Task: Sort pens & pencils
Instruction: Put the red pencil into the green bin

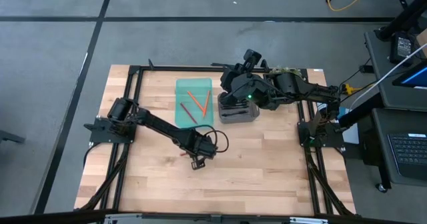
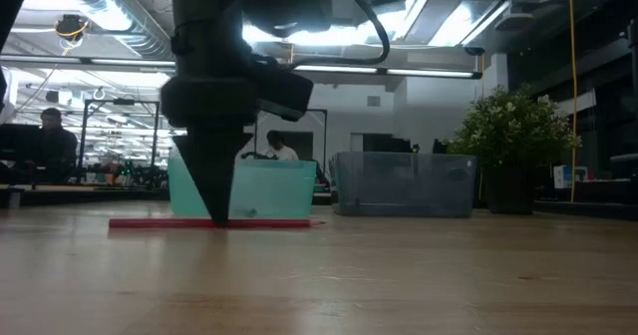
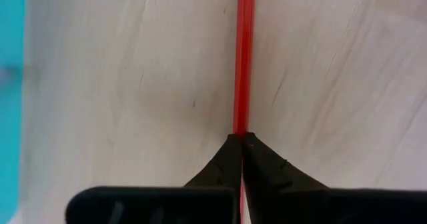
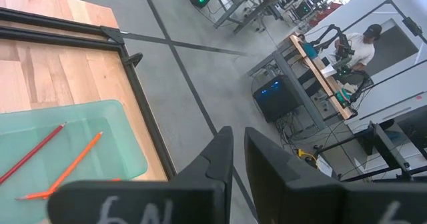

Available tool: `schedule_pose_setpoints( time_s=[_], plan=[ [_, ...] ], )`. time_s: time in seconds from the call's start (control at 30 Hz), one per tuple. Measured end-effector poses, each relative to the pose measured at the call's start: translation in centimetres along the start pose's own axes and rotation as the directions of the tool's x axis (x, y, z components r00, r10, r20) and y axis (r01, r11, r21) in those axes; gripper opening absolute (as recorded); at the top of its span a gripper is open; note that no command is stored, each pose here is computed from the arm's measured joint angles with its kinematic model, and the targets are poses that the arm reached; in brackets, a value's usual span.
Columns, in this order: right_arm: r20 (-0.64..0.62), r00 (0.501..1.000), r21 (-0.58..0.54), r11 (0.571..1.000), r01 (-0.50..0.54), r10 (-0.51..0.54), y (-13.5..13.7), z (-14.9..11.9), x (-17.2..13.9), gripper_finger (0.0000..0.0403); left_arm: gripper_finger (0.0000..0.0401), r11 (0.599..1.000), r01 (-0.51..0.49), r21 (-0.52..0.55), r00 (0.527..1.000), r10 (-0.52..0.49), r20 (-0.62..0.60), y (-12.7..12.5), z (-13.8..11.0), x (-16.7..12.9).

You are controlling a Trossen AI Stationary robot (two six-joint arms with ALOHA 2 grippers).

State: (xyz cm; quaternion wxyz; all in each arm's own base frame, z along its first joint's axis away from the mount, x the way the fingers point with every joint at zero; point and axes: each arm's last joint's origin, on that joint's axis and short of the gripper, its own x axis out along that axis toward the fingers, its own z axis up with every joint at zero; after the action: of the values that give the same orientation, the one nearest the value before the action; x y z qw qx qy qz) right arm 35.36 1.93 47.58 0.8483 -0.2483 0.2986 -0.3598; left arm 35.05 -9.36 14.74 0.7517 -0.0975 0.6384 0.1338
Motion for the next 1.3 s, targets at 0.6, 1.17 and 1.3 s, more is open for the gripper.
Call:
schedule_pose_setpoints(
  time_s=[0.6, 1.17, 1.3],
  plan=[
    [0.002, 1.000, 0.001, 1.000, 0.001, -0.001, 0.0, 0.0, 0.0, 0.0042, 0.0001, 0.997, -0.076, 0.008, 0.997, 0.076, 0.018, -0.3, 0.8, -1.8],
    [0.013, 1.000, -0.008, 1.000, -0.013, 0.013, 0.4, 0.1, -0.5, 0.0042, 0.0025, 0.966, -0.259, 0.007, 0.961, 0.258, -0.099, 2.1, -0.4, -1.6],
    [0.023, 0.999, -0.016, 1.000, -0.023, 0.023, 0.7, 0.2, -1.0, 0.0042, 0.0056, 0.957, -0.291, 0.007, 0.950, 0.290, -0.113, 2.8, -0.8, -0.9]
  ],
)
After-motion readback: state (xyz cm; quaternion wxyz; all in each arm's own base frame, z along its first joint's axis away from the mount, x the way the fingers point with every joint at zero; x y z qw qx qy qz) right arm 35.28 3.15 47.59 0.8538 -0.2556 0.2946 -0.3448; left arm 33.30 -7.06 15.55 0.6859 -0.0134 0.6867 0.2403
